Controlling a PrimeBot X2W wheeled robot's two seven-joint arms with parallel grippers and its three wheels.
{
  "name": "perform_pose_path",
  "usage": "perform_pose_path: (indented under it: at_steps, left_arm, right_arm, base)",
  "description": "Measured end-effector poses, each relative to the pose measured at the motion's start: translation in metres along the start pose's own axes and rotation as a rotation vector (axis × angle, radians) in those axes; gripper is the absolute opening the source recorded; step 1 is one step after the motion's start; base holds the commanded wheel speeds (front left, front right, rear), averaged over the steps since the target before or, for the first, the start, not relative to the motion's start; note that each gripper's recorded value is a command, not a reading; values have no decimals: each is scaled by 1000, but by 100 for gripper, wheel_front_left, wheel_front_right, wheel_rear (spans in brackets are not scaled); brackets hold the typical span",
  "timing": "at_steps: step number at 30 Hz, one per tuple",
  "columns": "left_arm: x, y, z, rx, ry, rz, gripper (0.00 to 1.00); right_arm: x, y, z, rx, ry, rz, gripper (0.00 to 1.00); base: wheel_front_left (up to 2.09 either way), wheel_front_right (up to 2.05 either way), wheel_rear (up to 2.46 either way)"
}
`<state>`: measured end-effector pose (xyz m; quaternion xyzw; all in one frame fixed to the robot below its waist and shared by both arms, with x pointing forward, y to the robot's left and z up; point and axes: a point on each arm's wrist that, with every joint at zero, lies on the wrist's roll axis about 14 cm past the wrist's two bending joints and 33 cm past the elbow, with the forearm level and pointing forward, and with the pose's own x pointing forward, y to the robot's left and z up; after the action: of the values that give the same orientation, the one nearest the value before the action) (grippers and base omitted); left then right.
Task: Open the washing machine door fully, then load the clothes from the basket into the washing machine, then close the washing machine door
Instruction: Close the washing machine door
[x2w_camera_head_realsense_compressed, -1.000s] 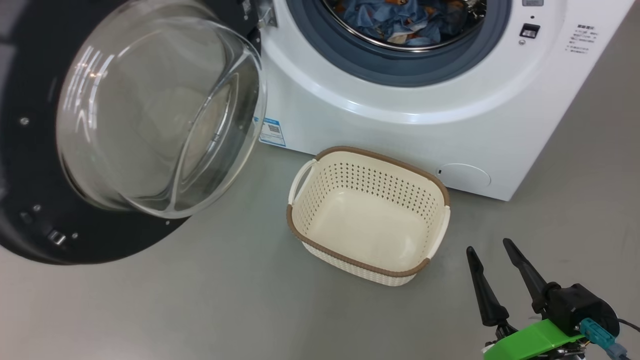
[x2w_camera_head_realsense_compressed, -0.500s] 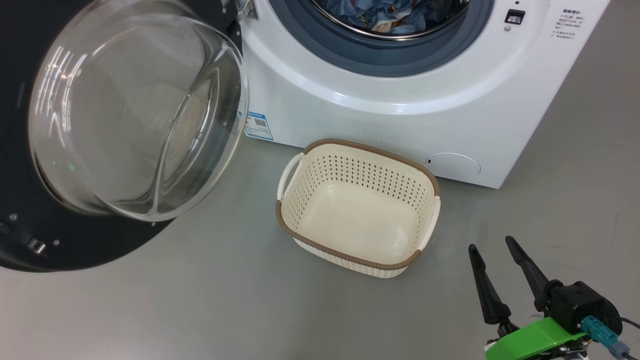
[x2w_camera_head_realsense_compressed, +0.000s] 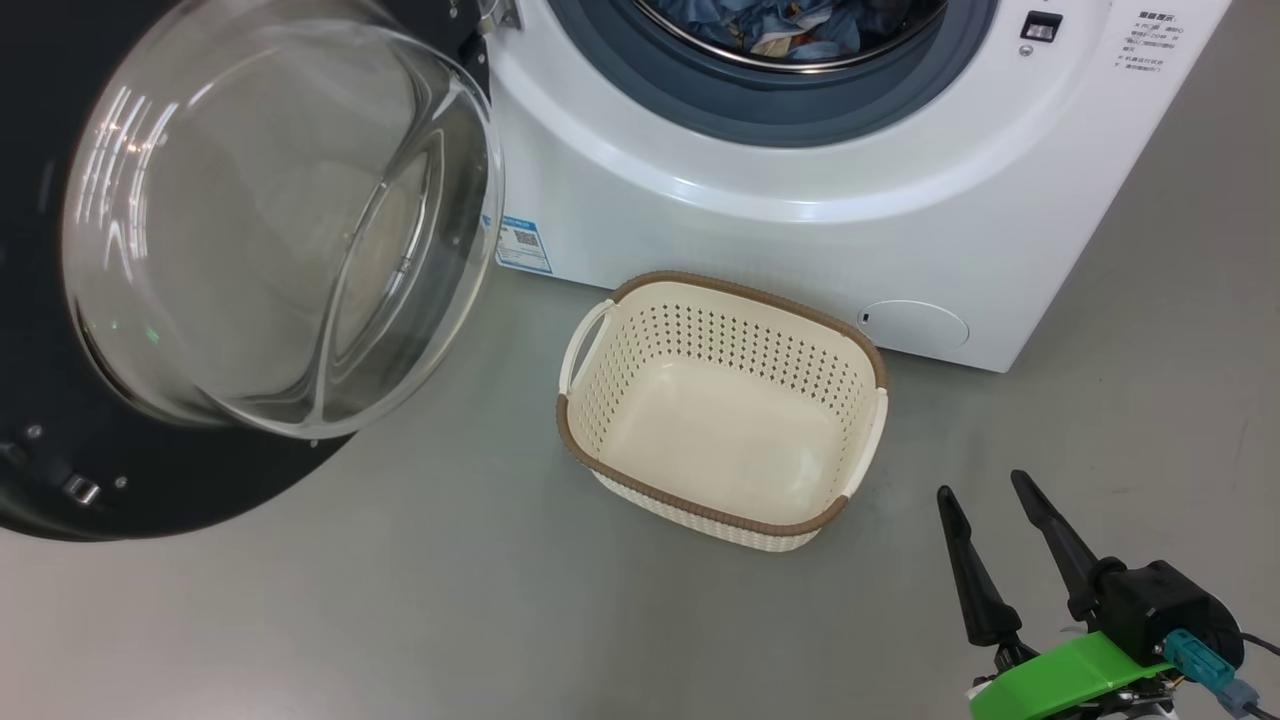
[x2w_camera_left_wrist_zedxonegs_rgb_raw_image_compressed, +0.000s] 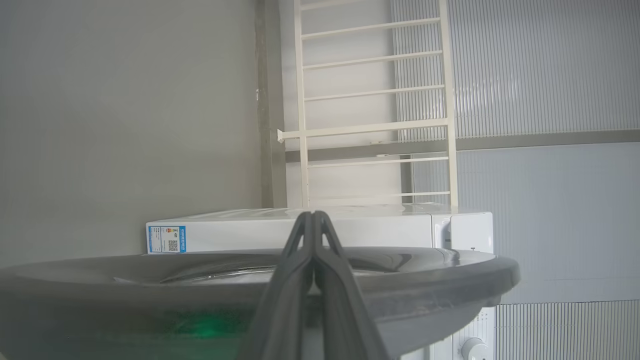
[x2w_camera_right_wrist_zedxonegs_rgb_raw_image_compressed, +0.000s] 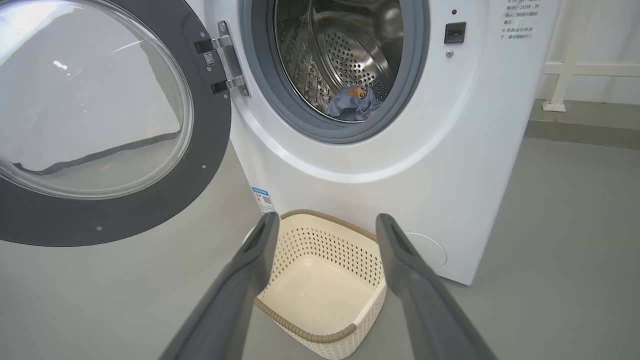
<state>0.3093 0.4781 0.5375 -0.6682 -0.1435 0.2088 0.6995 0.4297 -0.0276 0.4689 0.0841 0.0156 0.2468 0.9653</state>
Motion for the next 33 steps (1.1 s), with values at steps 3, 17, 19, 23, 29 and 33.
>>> perform_pose_path:
  at_steps: [3, 17, 19, 23, 29, 33]
  left_arm:
    - [-1, -5, -5, -8, 32, -22, 0]
    - [-20, 8, -53, -5, 271, -24, 0]
    - [-23, 9, -63, -12, 306, -26, 0]
    - [-28, 8, -78, -10, 369, -43, 0]
    - [-39, 4, -108, -30, 474, -82, 0]
    - [-47, -2, -132, -45, 560, -112, 0]
  right_arm:
    - [0, 0, 0, 0, 0, 0, 100]
    - [3, 3, 1, 9, -3, 5, 100]
    - [3, 3, 0, 11, 0, 6, 100]
    - [4, 3, -2, 19, 5, 4, 100]
    - [4, 4, -7, 31, 16, 3, 100]
    - [3, 5, -8, 35, 15, 2, 100]
  base:
    - [0, 0, 0]
    - [0, 0, 0]
    - [0, 0, 0]
    - [0, 0, 0]
    - [0, 0, 0]
    - [0, 0, 0]
